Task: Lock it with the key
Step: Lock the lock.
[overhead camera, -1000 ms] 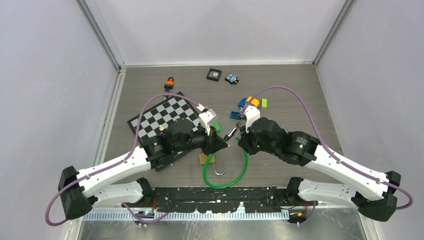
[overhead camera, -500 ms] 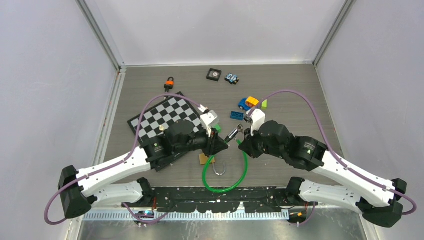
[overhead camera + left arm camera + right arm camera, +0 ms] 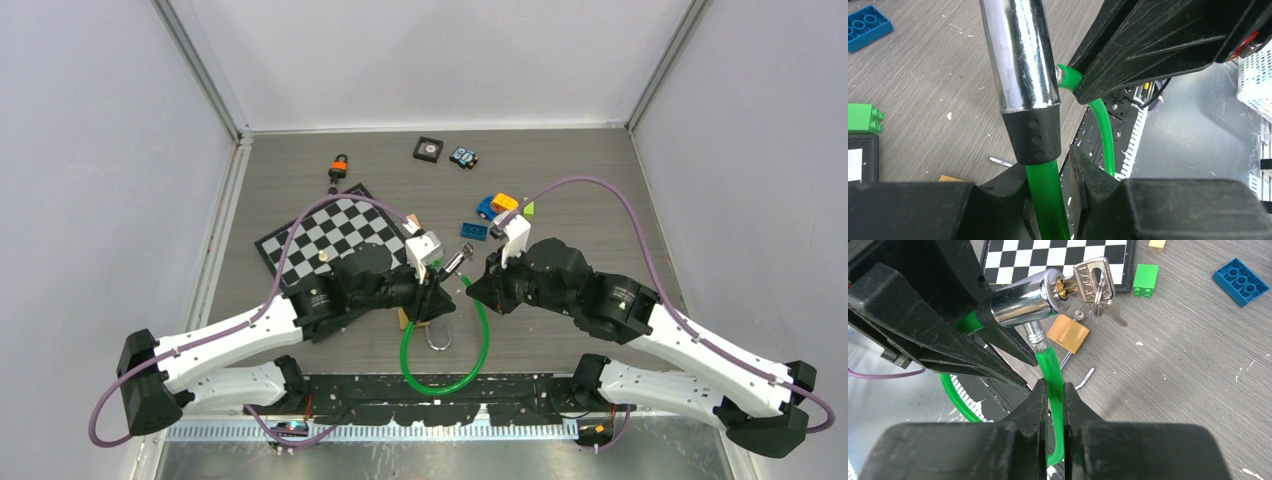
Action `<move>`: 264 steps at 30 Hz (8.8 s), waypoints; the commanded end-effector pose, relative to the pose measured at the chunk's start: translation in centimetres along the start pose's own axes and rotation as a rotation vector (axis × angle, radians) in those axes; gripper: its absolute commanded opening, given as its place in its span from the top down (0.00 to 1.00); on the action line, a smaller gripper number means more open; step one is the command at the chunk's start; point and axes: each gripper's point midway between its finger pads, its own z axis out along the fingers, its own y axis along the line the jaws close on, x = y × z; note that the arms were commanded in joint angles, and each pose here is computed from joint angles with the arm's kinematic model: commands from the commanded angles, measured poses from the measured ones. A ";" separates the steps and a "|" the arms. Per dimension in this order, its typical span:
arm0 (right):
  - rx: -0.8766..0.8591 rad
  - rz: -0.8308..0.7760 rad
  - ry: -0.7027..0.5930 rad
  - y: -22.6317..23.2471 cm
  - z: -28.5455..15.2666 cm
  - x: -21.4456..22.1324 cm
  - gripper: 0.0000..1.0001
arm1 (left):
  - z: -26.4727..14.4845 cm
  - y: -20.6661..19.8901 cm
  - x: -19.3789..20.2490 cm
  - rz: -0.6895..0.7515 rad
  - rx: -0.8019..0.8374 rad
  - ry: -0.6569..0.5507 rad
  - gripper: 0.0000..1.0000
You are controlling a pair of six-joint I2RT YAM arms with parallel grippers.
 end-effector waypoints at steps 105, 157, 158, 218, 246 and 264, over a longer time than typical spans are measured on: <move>-0.160 0.046 -0.178 4.3 1.2 -4.3 0.58 | -4.1 0.5 -0.4 0.376 -0.059 -0.217 1.00; -0.292 0.039 0.103 7.3 -1.3 -1.3 0.72 | -6.5 -1.9 1.8 0.552 0.109 -0.201 1.00; -0.288 0.039 0.104 7.2 -1.2 -1.3 0.72 | -6.5 -1.8 1.8 0.553 0.108 -0.198 1.00; -0.083 0.893 0.348 6.1 4.0 2.2 0.99 | -9.4 5.1 -5.2 0.963 -0.389 -0.246 1.00; -0.140 0.646 -0.173 0.3 -1.1 -6.5 0.44 | -9.2 4.3 -4.3 0.959 -0.332 -0.256 1.00; -0.632 -1.195 -0.624 6.6 -6.3 -4.3 0.42 | -7.9 1.1 -2.9 0.933 -0.114 -0.261 1.00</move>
